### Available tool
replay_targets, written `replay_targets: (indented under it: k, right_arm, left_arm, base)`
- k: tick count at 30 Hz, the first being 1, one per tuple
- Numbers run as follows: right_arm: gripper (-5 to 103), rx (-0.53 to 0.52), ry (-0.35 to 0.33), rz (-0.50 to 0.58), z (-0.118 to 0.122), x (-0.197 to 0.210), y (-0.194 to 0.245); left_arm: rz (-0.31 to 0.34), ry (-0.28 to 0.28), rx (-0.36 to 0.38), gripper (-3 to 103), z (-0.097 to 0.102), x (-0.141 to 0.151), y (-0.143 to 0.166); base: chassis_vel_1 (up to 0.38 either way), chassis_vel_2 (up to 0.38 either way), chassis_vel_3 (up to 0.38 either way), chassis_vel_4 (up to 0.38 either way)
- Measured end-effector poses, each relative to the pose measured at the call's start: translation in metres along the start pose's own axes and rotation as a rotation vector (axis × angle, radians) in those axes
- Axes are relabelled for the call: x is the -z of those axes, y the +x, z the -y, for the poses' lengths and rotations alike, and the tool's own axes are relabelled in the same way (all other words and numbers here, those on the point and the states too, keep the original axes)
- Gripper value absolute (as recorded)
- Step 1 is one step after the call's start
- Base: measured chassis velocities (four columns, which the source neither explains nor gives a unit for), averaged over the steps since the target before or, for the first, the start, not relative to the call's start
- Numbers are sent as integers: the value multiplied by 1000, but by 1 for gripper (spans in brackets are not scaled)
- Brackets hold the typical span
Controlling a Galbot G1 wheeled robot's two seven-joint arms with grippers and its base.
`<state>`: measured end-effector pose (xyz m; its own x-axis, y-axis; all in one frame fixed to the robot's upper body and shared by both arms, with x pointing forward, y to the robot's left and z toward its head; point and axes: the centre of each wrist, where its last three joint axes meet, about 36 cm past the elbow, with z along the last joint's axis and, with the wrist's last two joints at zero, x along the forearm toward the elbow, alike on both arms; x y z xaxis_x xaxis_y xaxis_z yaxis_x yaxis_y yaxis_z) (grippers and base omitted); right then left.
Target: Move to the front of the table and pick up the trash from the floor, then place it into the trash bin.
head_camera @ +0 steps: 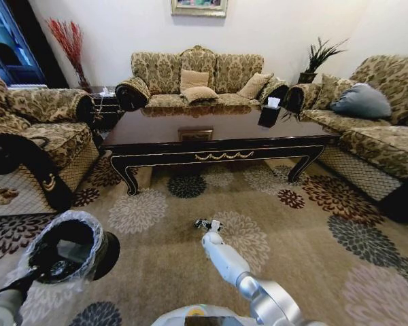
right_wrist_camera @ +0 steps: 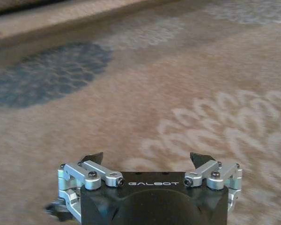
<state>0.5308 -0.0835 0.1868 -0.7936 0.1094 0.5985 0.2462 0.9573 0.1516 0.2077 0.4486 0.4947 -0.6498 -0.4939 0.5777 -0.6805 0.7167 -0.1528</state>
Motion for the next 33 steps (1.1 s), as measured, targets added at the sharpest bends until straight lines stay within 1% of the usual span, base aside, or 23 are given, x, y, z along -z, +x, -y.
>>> replay_targets:
  k: [3,5,8,9,10,11,13,15,17,20,21,24,28,33]
  right_arm:
    - [100,47,-15,44,-3,3,2]
    - [100,58,-18,58,-5,4,4]
    - [100,88,-56,78,-16,11,12]
    - [100,99,-73,73,-21,13,17]
    - [100,99,-73,73,-21,13,17]
    - [100,106,-83,62,-28,14,22]
    - [100,98,-70,15,-40,10,34]
    - [100,75,-48,-11,-46,1,42]
    - [100,74,-46,-4,-48,-3,45]
    - [100,146,-59,75,-49,-21,52]
    - [100,146,-59,75,-49,-21,52]
    - [100,198,-75,90,-56,-24,60]
    - [100,235,-93,98,-62,-26,68]
    - [100,264,-94,113,-60,-35,70]
  left_arm:
    - [-2,-1,0,2,1,-1,0]
    - [-3,0,1,2,1,-1,-1]
    - [-6,0,1,2,0,-2,-2]
    - [-6,1,1,2,1,-2,-2]
    - [-6,1,1,2,1,-2,-2]
    - [-6,1,0,2,1,-2,-2]
    - [-6,0,-2,2,2,-3,-2]
    - [-7,0,-2,2,3,-4,-2]
    - [-8,0,-2,2,3,-4,-2]
    - [-10,0,1,2,2,-5,-1]
    - [-10,0,1,2,2,-5,-1]
    - [-10,2,9,2,-2,-4,-1]
    - [-14,4,11,2,-3,-5,-1]
    - [-17,6,4,2,0,-7,-2]
  base:
    - [0,0,0,0]
    - [0,0,0,0]
    - [0,0,0,0]
    - [0,0,0,0]
    - [0,0,0,0]
    - [0,0,0,0]
    - [0,0,0,0]
    - [0,0,0,0]
    - [0,0,0,0]
    - [0,0,0,0]
    - [0,0,0,0]
    - [0,0,0,0]
    - [0,0,0,0]
    - [0,0,0,0]
